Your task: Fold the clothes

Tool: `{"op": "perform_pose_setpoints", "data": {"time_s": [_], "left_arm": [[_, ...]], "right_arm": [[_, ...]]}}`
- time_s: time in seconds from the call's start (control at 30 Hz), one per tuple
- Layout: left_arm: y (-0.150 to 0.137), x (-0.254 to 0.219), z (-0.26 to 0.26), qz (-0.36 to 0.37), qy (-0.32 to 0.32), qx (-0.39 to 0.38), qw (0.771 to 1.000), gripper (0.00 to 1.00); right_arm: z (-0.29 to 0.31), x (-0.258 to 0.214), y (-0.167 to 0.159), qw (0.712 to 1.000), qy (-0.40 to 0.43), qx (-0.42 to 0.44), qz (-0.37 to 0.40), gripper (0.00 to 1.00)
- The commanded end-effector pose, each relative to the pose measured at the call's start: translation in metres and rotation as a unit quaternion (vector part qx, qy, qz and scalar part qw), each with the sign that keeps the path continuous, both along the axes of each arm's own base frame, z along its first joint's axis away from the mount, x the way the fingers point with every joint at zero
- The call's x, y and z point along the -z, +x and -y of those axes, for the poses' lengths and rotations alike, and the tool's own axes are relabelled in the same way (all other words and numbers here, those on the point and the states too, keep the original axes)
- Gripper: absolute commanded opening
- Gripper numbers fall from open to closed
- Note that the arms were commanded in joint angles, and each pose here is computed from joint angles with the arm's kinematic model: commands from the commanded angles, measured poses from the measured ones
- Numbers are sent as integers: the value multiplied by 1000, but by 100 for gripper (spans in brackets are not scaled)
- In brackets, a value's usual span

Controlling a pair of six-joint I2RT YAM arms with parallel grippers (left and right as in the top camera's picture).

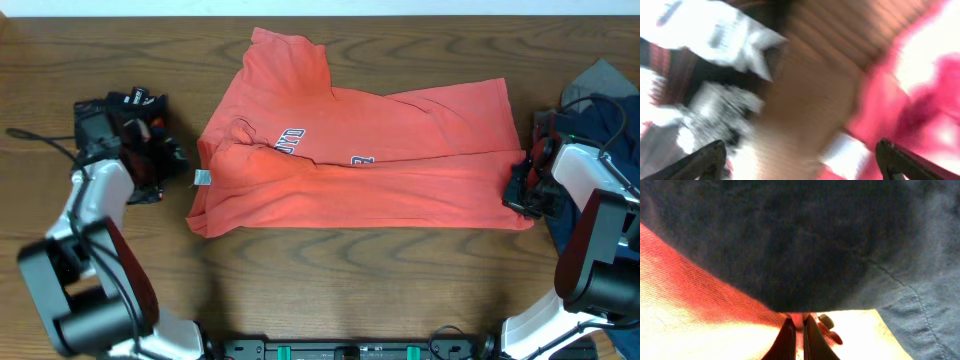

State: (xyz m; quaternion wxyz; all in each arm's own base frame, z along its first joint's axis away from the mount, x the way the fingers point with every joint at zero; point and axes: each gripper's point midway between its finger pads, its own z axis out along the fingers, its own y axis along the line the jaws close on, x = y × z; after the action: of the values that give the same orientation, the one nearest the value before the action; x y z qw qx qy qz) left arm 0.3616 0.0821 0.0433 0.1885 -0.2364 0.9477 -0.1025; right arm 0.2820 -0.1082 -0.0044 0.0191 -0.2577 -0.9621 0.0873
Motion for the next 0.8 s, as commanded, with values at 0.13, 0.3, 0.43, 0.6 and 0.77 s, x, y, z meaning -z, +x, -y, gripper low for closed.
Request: {"op": "perform_pose_setpoints", "data": {"time_s": [0.13, 0.3, 0.43, 0.6, 0.77], "left_arm": [[-33, -24, 67, -53, -33, 82, 995, 98], [-57, 5, 79, -104, -29, 98, 989, 91], [-60, 25, 76, -113, -21, 93, 989, 86], [-67, 39, 78, -131, -26, 92, 987, 44], [-80, 54, 79, -159, -32, 92, 982, 9]], "right_arm": [[-2, 16, -16, 999, 11, 15, -27, 3], [-2, 16, -16, 999, 11, 15, -28, 3], [-2, 16, -16, 999, 11, 15, -28, 4], [-2, 16, -16, 999, 11, 15, -27, 4], [-2, 16, -16, 999, 11, 15, -28, 4]]}}
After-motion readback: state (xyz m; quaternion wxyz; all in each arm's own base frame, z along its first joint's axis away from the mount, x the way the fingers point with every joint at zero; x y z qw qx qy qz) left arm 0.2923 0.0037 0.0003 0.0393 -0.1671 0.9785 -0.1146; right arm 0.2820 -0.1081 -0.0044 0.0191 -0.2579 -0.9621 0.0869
